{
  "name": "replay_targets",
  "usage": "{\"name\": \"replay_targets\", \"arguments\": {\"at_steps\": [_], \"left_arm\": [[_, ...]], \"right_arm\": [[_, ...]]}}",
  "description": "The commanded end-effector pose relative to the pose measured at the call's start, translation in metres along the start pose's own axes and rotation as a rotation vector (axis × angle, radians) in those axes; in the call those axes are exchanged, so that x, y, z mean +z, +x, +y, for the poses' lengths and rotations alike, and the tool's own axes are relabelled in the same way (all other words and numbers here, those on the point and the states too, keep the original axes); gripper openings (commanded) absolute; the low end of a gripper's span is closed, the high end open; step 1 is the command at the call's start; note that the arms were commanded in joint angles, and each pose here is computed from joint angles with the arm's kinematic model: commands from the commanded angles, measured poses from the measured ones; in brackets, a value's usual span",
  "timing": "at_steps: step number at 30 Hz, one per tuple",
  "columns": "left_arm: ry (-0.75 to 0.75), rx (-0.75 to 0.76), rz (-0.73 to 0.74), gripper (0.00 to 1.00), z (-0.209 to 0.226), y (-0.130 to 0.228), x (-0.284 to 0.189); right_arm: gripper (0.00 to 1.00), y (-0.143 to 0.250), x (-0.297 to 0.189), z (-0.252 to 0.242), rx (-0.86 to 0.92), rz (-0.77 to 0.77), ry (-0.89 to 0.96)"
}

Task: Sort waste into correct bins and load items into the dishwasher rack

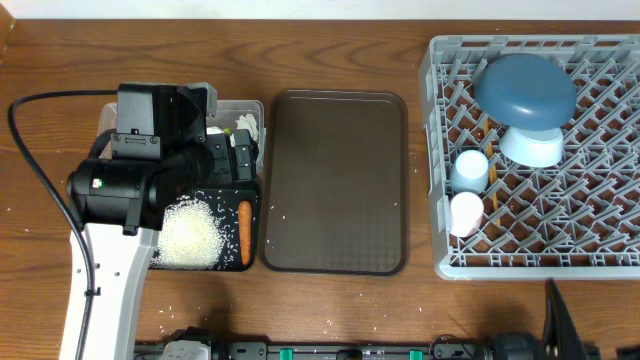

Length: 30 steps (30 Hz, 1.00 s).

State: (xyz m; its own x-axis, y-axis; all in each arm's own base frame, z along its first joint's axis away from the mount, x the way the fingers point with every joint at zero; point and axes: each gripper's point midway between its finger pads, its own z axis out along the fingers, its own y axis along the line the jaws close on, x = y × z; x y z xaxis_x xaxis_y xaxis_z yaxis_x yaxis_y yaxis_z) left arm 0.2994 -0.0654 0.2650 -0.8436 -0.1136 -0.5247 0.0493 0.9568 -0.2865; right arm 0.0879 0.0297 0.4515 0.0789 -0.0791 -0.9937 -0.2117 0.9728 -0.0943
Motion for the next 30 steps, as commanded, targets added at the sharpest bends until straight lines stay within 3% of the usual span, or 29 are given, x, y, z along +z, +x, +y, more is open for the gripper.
{"name": "replay_targets", "arguments": {"at_steps": [1, 12, 23, 30], "left_arm": [[-0.013, -0.006, -0.003, 0.97, 0.003, -0.001, 0.000], [-0.013, -0.006, -0.003, 0.97, 0.003, -0.001, 0.000], [-0.013, -0.006, -0.003, 0.97, 0.003, -0.001, 0.000], [-0.013, -0.006, -0.003, 0.96, 0.003, -0.001, 0.000]], "right_arm": [[0.99, 0.006, -0.009, 0.002, 0.013, 0.007, -0.007], [0.99, 0.085, -0.050, 0.011, 0.025, 0.251, -0.013], [0.99, 0.092, -0.067, 0.013, 0.015, 0.171, 0.000], [0.99, 0.089, -0.031, 0.007, 0.002, 0.057, 0.026]]}}
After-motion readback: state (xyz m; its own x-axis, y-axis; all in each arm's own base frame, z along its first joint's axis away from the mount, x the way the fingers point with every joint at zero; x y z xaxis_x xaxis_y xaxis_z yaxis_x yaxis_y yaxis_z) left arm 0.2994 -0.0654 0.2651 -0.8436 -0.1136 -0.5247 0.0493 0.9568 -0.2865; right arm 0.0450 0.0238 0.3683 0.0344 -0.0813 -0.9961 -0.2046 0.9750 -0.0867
